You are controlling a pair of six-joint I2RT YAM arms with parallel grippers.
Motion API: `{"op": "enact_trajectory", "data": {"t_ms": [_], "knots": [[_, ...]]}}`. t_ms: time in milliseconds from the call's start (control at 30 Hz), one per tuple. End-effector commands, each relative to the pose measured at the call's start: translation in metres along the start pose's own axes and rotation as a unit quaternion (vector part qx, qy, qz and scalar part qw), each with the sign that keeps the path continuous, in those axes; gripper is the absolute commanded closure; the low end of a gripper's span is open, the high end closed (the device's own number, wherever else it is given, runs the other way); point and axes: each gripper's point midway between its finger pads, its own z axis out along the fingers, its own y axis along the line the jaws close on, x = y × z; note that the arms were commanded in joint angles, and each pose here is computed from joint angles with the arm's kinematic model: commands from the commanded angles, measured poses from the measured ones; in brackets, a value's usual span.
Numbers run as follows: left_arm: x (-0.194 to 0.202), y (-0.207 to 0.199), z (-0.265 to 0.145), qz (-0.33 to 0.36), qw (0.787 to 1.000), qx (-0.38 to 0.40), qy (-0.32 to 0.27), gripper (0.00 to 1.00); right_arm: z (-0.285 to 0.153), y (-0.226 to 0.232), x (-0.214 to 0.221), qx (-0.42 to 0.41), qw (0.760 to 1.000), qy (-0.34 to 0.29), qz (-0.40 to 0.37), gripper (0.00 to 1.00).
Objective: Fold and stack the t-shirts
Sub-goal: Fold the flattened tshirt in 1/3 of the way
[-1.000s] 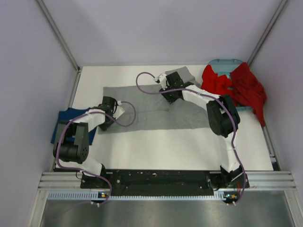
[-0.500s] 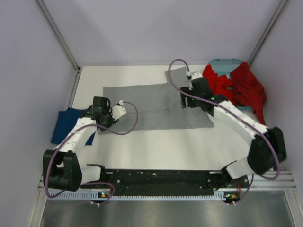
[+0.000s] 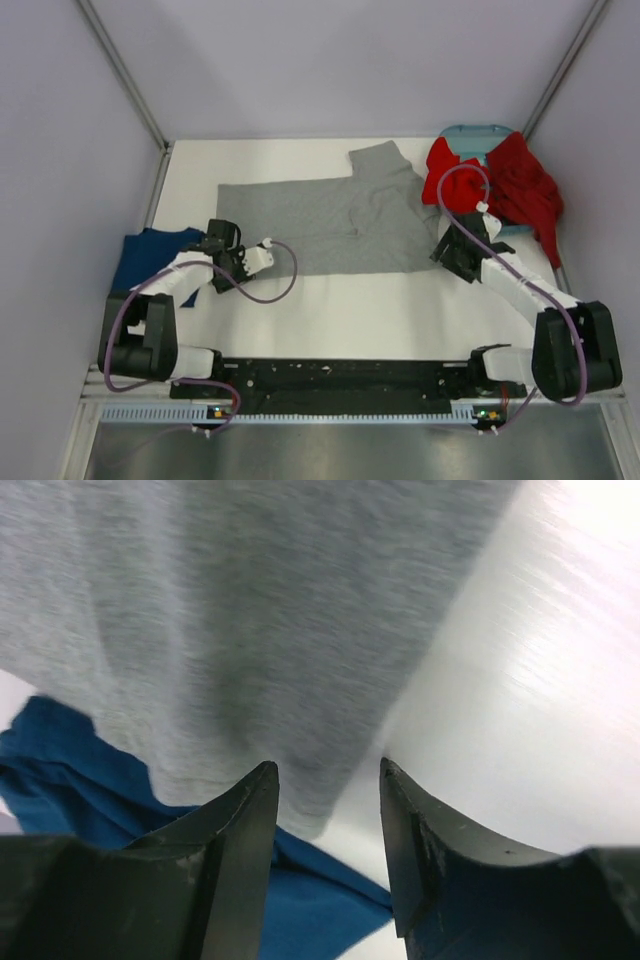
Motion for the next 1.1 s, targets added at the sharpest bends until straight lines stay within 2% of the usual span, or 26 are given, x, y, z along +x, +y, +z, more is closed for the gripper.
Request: {"op": "enact_trajectory", "data": {"t_ms": [0, 100, 167, 200, 300, 467, 600, 767, 1000, 1033, 1067], "knots": [[-0.001, 0.02, 0.015, -0.02, 0.999, -0.05, 0.0, 0.53, 0.023, 0.011, -0.011, -0.014, 0.999, 0.0, 0.046, 0.35], [0.001, 0.017, 0.018, -0.033, 0.998, -0.051, 0.002, 0.73, 0.036, 0.018, 0.003, -0.027, 0.998, 0.033, 0.041, 0.47], [0.0, 0.018, 0.016, -0.046, 0.998, -0.052, 0.001, 0.97, 0.04, 0.016, 0.018, -0.022, 0.997, 0.066, 0.036, 0.6], [0.0, 0.019, 0.014, -0.053, 0.997, -0.052, 0.004, 1.0, 0.041, 0.009, 0.026, -0.009, 0.996, 0.081, 0.035, 0.71], [0.001, 0.015, 0.0, -0.079, 0.996, -0.043, 0.011, 1.0, 0.025, -0.011, 0.048, 0.014, 0.992, 0.117, 0.039, 1.0], [0.009, -0.016, -0.028, -0.072, 0.997, 0.002, 0.011, 1.0, -0.035, -0.053, 0.057, 0.072, 0.988, 0.125, 0.05, 1.0], [0.012, -0.061, -0.049, -0.03, 0.997, 0.074, -0.012, 1.0, -0.077, -0.06, 0.084, 0.051, 0.979, 0.146, 0.133, 1.0], [0.022, -0.096, -0.071, 0.006, 0.992, 0.126, -0.013, 1.0, -0.111, -0.084, 0.124, 0.083, 0.956, 0.19, 0.209, 1.0], [0.038, -0.126, -0.082, 0.038, 0.981, 0.19, 0.022, 1.0, -0.144, -0.082, 0.118, 0.095, 0.942, 0.197, 0.255, 1.0], [0.04, -0.127, -0.084, 0.04, 0.979, 0.196, 0.029, 0.99, -0.149, -0.082, 0.115, 0.092, 0.943, 0.192, 0.256, 0.99], [0.041, -0.129, -0.087, 0.042, 0.977, 0.206, 0.033, 0.87, -0.153, -0.081, 0.112, 0.089, 0.944, 0.189, 0.257, 0.83]]}}
